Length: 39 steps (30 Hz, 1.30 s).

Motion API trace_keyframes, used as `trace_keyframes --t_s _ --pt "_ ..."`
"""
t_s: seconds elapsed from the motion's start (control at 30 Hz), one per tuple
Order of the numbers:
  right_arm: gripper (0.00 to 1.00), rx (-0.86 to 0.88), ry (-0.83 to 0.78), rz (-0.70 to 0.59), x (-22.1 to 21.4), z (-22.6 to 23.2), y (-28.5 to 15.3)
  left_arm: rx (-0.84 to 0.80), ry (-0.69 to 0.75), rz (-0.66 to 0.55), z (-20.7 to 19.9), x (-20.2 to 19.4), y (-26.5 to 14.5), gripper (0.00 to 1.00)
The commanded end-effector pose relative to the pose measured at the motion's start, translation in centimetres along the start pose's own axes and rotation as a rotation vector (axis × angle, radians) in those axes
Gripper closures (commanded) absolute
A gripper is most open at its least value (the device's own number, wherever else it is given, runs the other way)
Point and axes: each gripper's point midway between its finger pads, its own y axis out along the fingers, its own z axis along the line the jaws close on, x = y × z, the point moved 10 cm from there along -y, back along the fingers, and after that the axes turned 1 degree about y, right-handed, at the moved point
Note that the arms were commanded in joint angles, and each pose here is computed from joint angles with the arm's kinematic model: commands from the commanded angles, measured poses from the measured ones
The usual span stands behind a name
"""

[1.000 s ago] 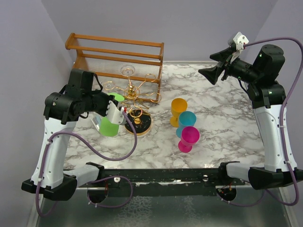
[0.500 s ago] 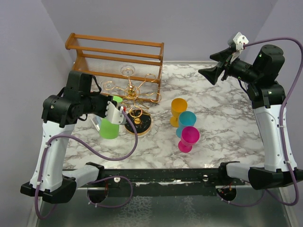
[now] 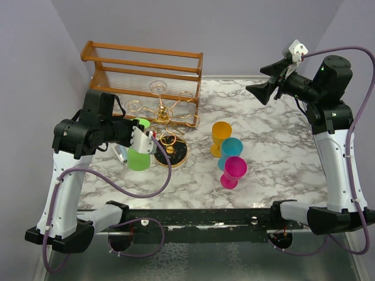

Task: Place the wine glass upside down on the wine glass rack

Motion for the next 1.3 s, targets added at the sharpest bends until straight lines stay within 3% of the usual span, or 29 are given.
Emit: trace_keyframes --t_s 0.0,0.8,1.27 --pt "0.23 -0.023 -0.026 -0.015 0.3 0.0 -0.4 -0.004 -0.023 0.004 -0.7 0.1 -0.3 0.85" --pt "0.23 -0.041 -0.039 -0.008 -0.1 -0.2 -0.4 0.010 -0.103 0.031 -2.0 0.2 -1.0 0.76" --pt "0.23 -0.089 -0.058 0.123 -3.6 -1.4 0.3 0.052 -0.153 0.018 -2.9 0.7 -2.1 0.73"
